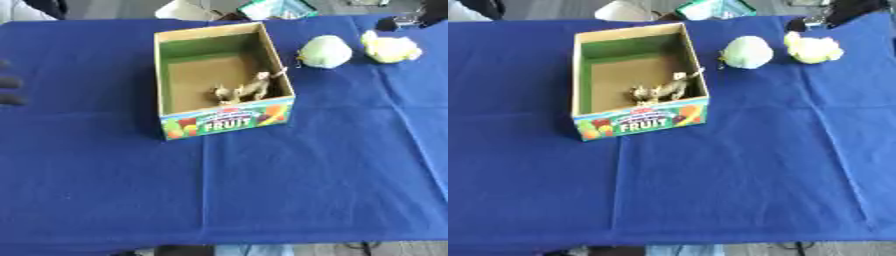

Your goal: Pick up objects on the table and place them in the box.

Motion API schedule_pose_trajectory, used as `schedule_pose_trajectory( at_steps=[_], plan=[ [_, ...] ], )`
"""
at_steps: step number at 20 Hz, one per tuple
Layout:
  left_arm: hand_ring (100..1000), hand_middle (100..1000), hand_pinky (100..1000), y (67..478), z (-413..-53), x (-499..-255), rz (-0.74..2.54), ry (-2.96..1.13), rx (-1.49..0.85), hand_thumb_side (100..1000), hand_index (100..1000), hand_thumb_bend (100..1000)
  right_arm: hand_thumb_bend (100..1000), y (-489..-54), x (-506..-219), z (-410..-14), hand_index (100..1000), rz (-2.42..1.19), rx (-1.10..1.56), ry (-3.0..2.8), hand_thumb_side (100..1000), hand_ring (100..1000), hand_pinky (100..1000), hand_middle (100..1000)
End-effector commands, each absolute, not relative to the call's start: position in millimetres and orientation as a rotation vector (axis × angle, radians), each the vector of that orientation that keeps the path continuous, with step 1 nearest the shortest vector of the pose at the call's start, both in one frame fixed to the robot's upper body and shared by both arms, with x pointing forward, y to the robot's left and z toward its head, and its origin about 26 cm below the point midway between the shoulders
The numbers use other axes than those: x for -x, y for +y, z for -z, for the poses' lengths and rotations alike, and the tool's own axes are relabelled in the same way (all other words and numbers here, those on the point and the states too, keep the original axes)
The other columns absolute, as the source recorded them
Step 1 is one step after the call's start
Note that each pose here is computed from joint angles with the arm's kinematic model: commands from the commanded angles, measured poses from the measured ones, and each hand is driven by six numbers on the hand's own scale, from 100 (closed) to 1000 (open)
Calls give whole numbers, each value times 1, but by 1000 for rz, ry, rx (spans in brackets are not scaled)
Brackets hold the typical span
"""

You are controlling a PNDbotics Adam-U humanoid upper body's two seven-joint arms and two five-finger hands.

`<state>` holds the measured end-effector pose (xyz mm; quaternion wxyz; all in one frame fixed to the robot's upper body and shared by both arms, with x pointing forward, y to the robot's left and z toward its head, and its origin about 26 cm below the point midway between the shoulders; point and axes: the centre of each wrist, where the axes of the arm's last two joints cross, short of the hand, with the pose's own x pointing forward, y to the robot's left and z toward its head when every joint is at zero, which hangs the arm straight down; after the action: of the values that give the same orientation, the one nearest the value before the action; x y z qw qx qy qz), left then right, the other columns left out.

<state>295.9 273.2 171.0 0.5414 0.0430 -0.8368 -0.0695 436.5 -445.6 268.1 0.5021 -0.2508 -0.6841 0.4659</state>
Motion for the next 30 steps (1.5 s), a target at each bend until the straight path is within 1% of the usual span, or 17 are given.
schedule_pose_trajectory(
  at_steps=[1, 8, 9, 12, 20, 21, 22, 30],
  plan=[
    [624, 653, 544, 277, -181, -294, 179, -2021, -122, 609, 775, 328, 603, -459, -430, -281, 860, -1073, 682, -1667, 320, 851, 841, 793],
    [624, 653, 544, 275, -181, -294, 183, -2024, -112, 609, 775, 327, 598, -449, -439, -263, 858, -1038, 716, -1680, 317, 846, 838, 788],
    [624, 653, 544, 275, -181, -294, 183, -2025, -110, 609, 775, 327, 608, -447, -441, -260, 858, -1035, 721, -1681, 309, 846, 838, 788],
    [624, 653, 544, 275, -181, -295, 185, -2027, -107, 609, 775, 327, 596, -442, -444, -253, 858, -1025, 743, -1687, 317, 846, 838, 788],
    [625, 654, 545, 273, -182, -295, 190, -2032, -90, 610, 776, 325, 593, -424, -456, -223, 856, -985, 759, -1699, 315, 843, 837, 783],
    [625, 654, 545, 272, -182, -295, 190, -2032, -88, 610, 776, 325, 604, -422, -457, -220, 855, -979, 758, -1700, 306, 842, 836, 782],
    [625, 654, 545, 272, -182, -296, 191, -2032, -87, 610, 776, 325, 593, -421, -458, -217, 855, -974, 756, -1700, 316, 842, 835, 782],
    [626, 654, 545, 271, -182, -296, 199, -2033, -75, 611, 776, 322, 594, -417, -460, -200, 852, -928, 734, -1689, 327, 838, 833, 777]
  ],
)
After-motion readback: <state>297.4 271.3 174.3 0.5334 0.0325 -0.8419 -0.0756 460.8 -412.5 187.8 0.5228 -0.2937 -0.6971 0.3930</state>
